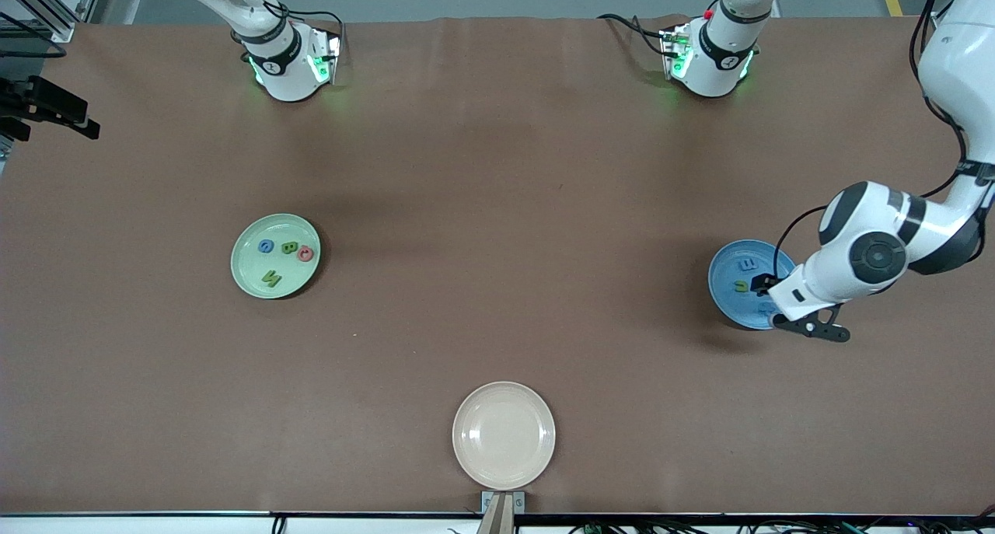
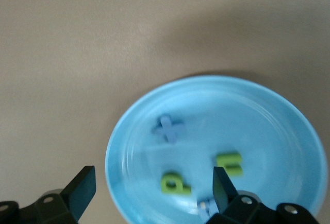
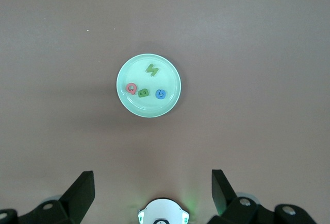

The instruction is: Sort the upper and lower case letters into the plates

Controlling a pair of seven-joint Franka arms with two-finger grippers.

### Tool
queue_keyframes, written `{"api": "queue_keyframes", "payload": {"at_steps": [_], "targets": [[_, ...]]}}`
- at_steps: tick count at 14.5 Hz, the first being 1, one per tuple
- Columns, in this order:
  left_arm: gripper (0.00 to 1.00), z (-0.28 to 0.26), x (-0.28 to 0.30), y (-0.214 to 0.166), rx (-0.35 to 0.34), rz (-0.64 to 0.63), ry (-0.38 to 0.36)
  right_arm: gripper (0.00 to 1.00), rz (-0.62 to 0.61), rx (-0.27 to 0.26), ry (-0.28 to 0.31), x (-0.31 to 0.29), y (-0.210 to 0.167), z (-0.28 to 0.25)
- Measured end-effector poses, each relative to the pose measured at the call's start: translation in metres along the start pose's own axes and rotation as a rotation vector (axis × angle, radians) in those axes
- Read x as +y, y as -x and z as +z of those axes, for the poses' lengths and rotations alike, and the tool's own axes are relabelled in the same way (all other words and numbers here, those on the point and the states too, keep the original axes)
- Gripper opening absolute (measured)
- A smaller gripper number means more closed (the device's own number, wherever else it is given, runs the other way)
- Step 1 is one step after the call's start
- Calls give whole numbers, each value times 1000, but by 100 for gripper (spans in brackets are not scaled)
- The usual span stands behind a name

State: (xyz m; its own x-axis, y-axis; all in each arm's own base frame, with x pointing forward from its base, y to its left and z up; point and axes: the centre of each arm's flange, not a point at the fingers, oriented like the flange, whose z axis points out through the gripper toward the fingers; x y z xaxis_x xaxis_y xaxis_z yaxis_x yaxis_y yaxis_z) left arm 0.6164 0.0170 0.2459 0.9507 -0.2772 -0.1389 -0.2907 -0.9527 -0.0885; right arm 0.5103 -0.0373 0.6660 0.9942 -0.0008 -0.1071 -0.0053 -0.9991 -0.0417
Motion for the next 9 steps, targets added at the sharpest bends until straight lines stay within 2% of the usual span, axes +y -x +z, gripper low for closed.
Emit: {"api": "queue_keyframes", "payload": {"at_steps": [3, 6, 9], "targets": [[100, -39, -36, 23, -23, 2, 67, 100, -2, 6, 1, 0, 0, -1], [100, -76, -60, 47, -46, -17, 100, 100, -10, 30, 5, -2, -3, -4], [100, -116, -60, 63, -57, -60, 111, 100, -14, 33, 7, -3, -3, -4]]}}
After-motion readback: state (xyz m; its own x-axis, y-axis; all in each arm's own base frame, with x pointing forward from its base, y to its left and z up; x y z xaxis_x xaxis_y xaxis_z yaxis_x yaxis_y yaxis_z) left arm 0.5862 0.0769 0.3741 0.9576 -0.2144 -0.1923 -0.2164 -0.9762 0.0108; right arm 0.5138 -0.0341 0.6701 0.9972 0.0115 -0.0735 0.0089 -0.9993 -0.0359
